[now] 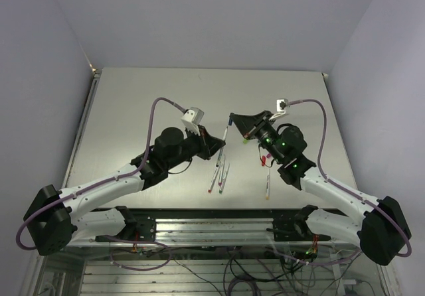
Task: Insert the pens into the pen caps
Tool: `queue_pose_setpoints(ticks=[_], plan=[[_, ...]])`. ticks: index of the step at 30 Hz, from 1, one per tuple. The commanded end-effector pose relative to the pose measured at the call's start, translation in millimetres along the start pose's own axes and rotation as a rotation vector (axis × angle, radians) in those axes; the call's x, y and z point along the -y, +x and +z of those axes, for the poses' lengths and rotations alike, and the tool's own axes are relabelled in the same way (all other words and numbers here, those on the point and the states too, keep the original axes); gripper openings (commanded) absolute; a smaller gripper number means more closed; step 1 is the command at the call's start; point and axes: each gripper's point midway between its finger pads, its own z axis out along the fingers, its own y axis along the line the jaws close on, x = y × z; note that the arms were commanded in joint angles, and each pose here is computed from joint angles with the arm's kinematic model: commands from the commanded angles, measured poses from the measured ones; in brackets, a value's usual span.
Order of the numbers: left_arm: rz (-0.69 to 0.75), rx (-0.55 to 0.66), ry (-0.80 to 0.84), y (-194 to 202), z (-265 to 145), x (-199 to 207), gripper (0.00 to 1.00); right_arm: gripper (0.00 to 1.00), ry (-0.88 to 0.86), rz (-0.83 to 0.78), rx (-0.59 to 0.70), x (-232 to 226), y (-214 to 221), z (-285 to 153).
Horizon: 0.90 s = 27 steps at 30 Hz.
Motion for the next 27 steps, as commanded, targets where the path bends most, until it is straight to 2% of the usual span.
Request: queue_pose_setpoints(ticks=[1, 17, 27], plan=[[-0.01, 0.045, 0.073, -14, -1, 17, 0.07, 0.0, -0.029, 0.033, 0.005, -5, 7, -1], [-0.012, 0.025, 0.062, -3, -6, 11, 0.07, 0.0, -0.016, 0.007, 0.062, -10, -5, -2], [-0.009, 0.03, 0.054, -4, -5, 10, 0.07, 0.0, -0.029, 0.031, 0.045, -10, 1, -4]])
